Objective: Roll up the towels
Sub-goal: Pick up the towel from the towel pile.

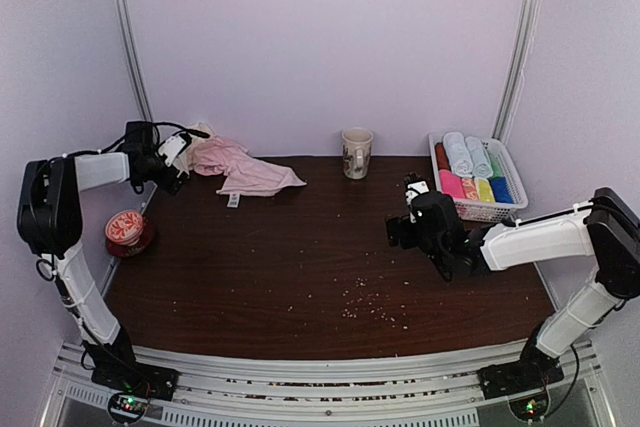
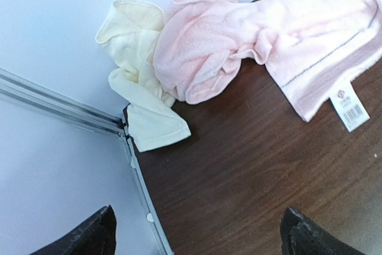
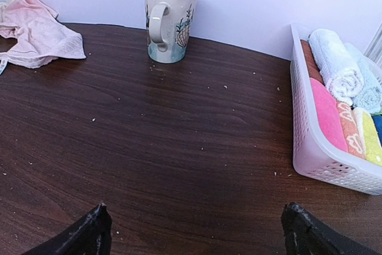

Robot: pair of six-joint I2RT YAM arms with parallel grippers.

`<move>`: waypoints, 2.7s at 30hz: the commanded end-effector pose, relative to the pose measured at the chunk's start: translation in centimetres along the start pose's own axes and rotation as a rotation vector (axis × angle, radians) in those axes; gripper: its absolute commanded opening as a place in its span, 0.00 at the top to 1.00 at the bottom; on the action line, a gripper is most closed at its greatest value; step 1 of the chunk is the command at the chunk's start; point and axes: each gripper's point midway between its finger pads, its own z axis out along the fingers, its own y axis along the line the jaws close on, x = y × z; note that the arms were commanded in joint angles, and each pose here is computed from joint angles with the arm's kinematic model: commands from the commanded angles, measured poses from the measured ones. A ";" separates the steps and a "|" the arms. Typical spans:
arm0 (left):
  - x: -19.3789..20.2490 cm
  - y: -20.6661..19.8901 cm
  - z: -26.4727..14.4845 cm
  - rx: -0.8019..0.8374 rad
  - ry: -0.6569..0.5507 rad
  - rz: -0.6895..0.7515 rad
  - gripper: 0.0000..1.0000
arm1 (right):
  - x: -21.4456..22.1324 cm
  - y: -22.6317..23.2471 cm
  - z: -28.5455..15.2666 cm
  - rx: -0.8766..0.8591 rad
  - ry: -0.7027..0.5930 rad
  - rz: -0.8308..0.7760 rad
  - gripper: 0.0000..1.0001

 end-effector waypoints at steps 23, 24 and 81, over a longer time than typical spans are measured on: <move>-3.6 -0.8 14.5 -0.159 0.094 0.287 0.26 | 0.5 1.5 0.6 -0.071 0.004 -0.021 0.00; -3.5 -0.8 14.8 -0.167 0.095 0.293 0.27 | 0.6 1.5 0.6 -0.073 0.006 -0.021 0.00; -11.1 -4.8 0.9 0.143 -0.071 0.005 0.44 | 0.1 9.1 -0.7 -0.404 0.032 -0.076 0.00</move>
